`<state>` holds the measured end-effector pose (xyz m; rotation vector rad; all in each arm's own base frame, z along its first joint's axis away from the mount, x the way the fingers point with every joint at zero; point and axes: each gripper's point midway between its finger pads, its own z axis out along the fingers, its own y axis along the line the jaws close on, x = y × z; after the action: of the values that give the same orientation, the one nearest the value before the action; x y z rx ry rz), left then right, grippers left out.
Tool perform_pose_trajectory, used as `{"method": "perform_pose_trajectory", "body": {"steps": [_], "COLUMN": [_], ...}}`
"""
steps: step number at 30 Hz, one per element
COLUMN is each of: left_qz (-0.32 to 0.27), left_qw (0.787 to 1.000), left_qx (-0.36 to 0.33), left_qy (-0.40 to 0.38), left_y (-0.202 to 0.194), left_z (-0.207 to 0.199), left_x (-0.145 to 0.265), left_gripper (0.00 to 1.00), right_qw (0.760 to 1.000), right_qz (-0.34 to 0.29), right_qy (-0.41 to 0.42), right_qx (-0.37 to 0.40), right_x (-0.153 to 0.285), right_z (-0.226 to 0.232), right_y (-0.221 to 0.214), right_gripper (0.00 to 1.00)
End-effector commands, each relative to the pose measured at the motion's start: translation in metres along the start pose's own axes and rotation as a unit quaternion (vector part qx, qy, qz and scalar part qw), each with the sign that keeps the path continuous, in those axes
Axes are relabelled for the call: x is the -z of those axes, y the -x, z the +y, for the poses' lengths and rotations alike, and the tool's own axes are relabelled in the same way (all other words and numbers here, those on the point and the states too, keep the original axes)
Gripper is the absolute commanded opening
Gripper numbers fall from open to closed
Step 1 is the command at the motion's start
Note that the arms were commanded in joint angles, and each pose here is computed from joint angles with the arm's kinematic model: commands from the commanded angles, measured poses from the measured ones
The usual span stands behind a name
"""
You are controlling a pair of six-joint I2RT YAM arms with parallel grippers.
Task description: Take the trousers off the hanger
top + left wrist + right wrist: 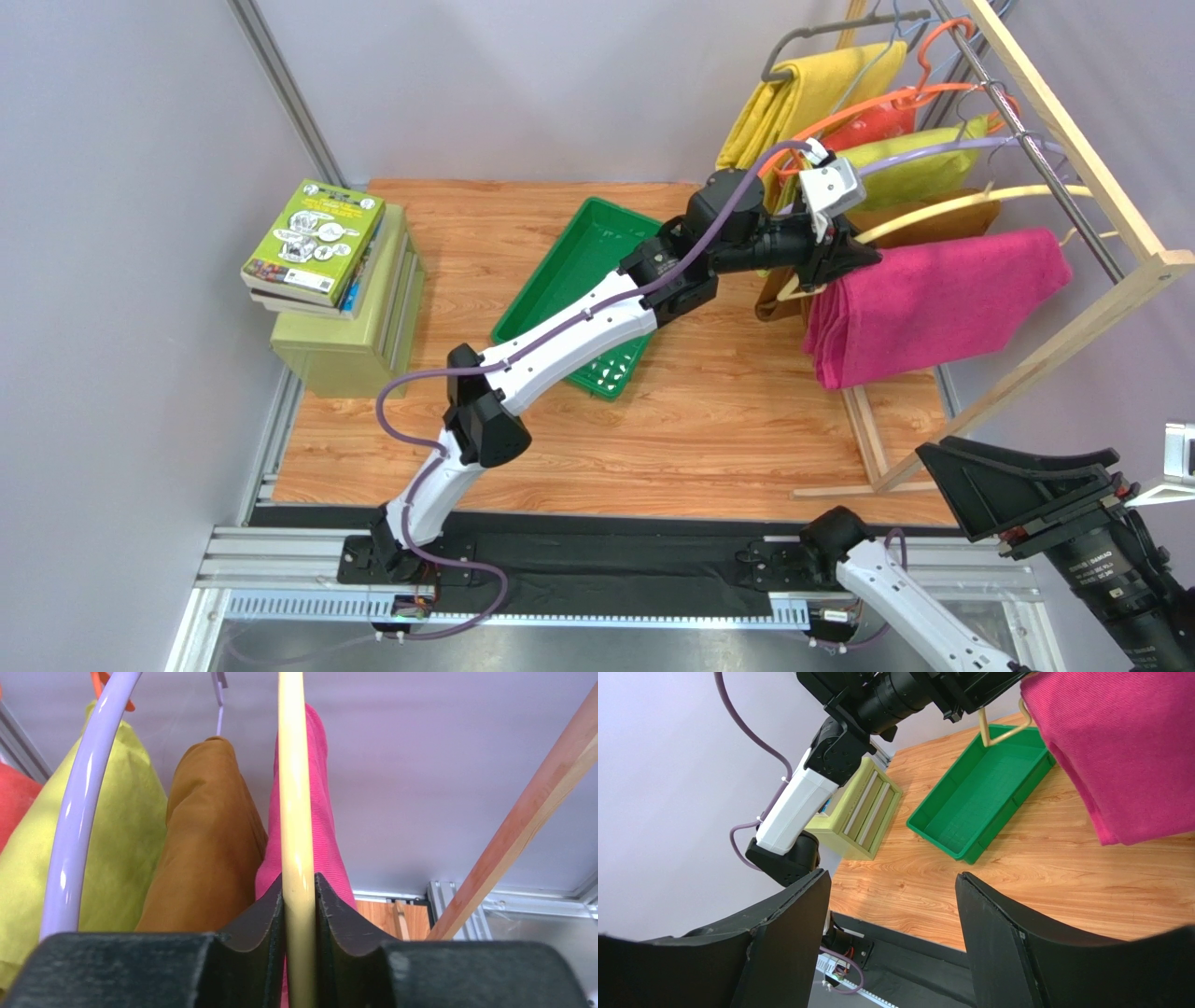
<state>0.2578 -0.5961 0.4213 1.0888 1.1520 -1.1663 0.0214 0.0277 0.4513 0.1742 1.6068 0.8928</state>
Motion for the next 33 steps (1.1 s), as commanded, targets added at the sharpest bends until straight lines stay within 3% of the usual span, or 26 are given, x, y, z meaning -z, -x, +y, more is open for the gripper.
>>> {"method": "perform_pose_trajectory", "body": {"steps": [1, 2, 3, 9, 16, 19, 26, 33], "left_qz": [-0.069, -0.071, -0.075, -0.114, -0.222, -0.234, -0.200, -0.147], "left_qw": [0.997, 0.997, 0.997, 0.993, 0.972, 0.967, 0.972, 0.982], "left_qx": [-0.016, -0.008, -0.003, 0.028, 0.070, 0.083, 0.098, 0.091], "left_qy": [-0.002, -0.001, 0.001, 0.004, -0.042, -0.062, -0.075, -0.077], "left_y": [0.045, 0.046, 0.050, 0.091, 0.167, 0.177, 0.163, 0.151], "left_z": [-0.011, -0.011, -0.011, -0.027, -0.054, -0.062, -0.070, -0.077], "left_x": [-0.005, -0.005, -0.004, 0.007, 0.035, 0.040, 0.046, 0.054], "left_gripper": [0.14, 0.04, 0.00, 0.00, 0.00, 0.00, 0.00, 0.00], "right_qw": [0.998, 0.998, 0.998, 0.998, 0.999, 0.998, 0.991, 0.983], "right_qz": [0.056, 0.054, 0.055, 0.052, 0.044, 0.030, -0.053, -0.047], "right_qy": [-0.026, -0.025, -0.028, -0.027, -0.030, -0.053, -0.121, -0.173], "right_qx": [0.001, 0.001, 0.001, 0.003, 0.005, -0.002, -0.011, 0.026], "right_x": [0.013, 0.014, 0.014, 0.013, 0.013, 0.008, -0.030, -0.091], "right_z": [-0.017, -0.017, -0.018, -0.018, -0.019, -0.025, -0.035, -0.033], "right_y": [-0.028, -0.028, -0.028, -0.027, -0.023, -0.017, 0.022, 0.030], "right_gripper": [0.71, 0.71, 0.71, 0.71, 0.71, 0.71, 0.63, 0.65]}}
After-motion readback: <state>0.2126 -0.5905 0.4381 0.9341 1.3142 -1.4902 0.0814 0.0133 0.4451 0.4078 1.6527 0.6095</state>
